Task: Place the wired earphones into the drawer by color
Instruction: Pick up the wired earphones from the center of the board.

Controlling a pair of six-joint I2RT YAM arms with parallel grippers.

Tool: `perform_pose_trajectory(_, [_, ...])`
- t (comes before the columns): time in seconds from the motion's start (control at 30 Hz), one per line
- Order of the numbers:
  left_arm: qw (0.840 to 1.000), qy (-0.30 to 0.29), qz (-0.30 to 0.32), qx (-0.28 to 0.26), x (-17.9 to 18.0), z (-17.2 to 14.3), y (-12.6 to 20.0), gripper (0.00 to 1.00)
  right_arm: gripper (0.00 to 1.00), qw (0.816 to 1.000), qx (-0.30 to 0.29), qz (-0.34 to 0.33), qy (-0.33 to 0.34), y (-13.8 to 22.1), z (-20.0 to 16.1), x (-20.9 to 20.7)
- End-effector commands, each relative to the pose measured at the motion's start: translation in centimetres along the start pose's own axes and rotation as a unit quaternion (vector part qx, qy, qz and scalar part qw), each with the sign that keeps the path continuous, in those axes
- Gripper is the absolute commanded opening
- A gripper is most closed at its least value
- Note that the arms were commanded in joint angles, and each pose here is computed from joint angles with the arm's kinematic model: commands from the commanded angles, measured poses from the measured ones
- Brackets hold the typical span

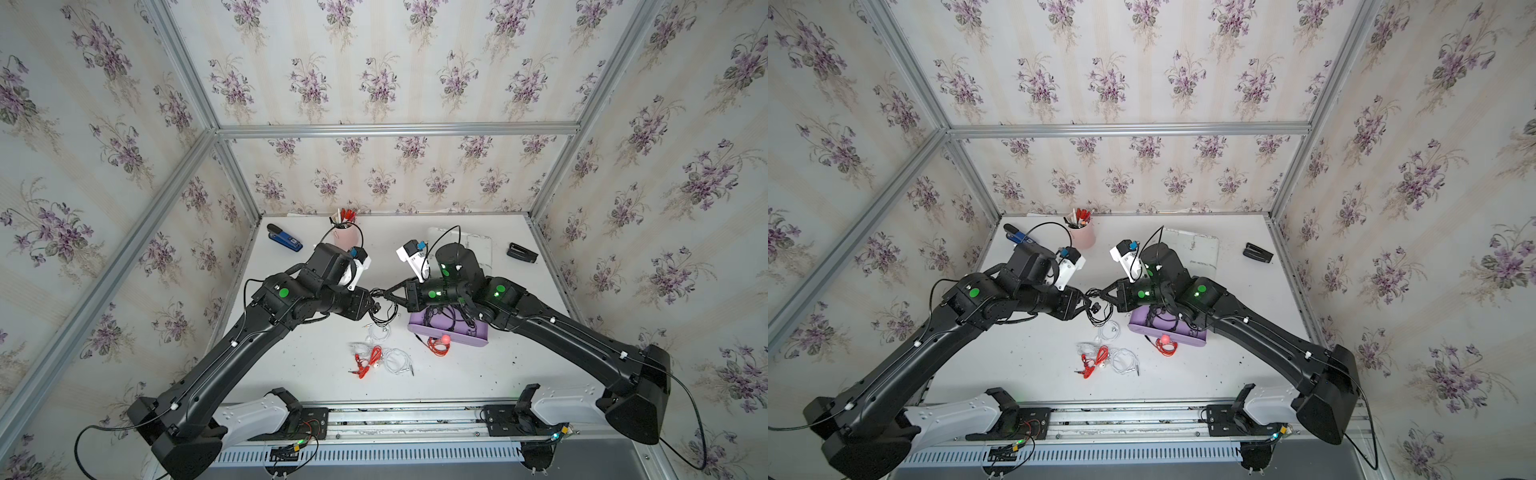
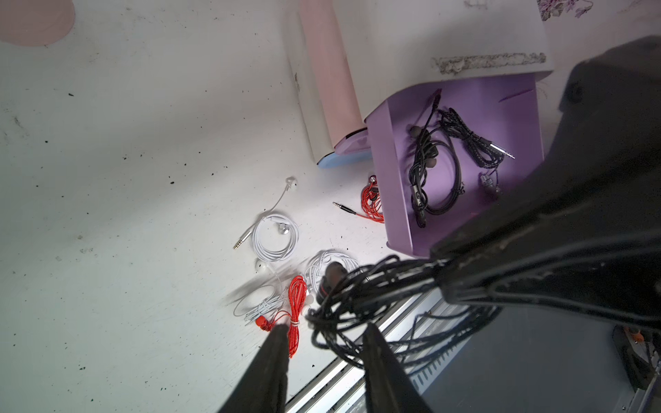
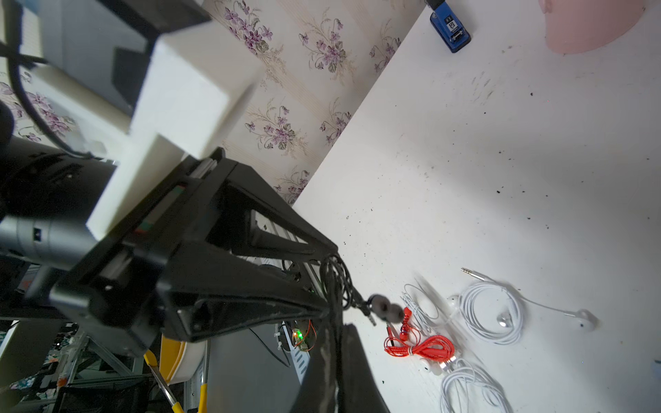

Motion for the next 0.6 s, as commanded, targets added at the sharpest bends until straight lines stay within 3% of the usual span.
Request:
perform_pose_trajectory(0.0, [1.0, -0.001, -0.014, -0.019, -0.6, 0.8, 0.5, 0.63, 0.0, 1.0, -0.022, -0.01, -0.001, 1.0, 0.8, 0.4])
perform_pose_trajectory(0.23, [0.998, -0.002, 0.01, -0.067, -0.1, 1.4, 2.8, 0.85, 0.0, 0.996, -0.055, -0.071, -0.025, 5.2, 1.2, -0.8])
perform_pose_trajectory(0.43, [0.995, -0.003, 0.016, -0.1, 0.4, 1.3, 4.1, 0.89, 0.0, 0.985, -0.103, -0.124, -0.061, 10.7, 0.4, -3.4])
perform_pose_trajectory(0.57, [0.995, -0.002, 0.018, -0.093, 0.6, 1.0, 3.9, 0.89, 0.0, 0.982, -0.104, -0.136, -0.074, 12.0, -0.7, -4.3])
Point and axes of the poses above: each gripper's point midway between its finger pads, its own y axis back along the fingers, its own x axis along the line the jaws close on, z = x × y, the point moved 3 cm from there along y, back along the fingers, and after that the axes turned 11 degrees about y, right-handed, at the moved point
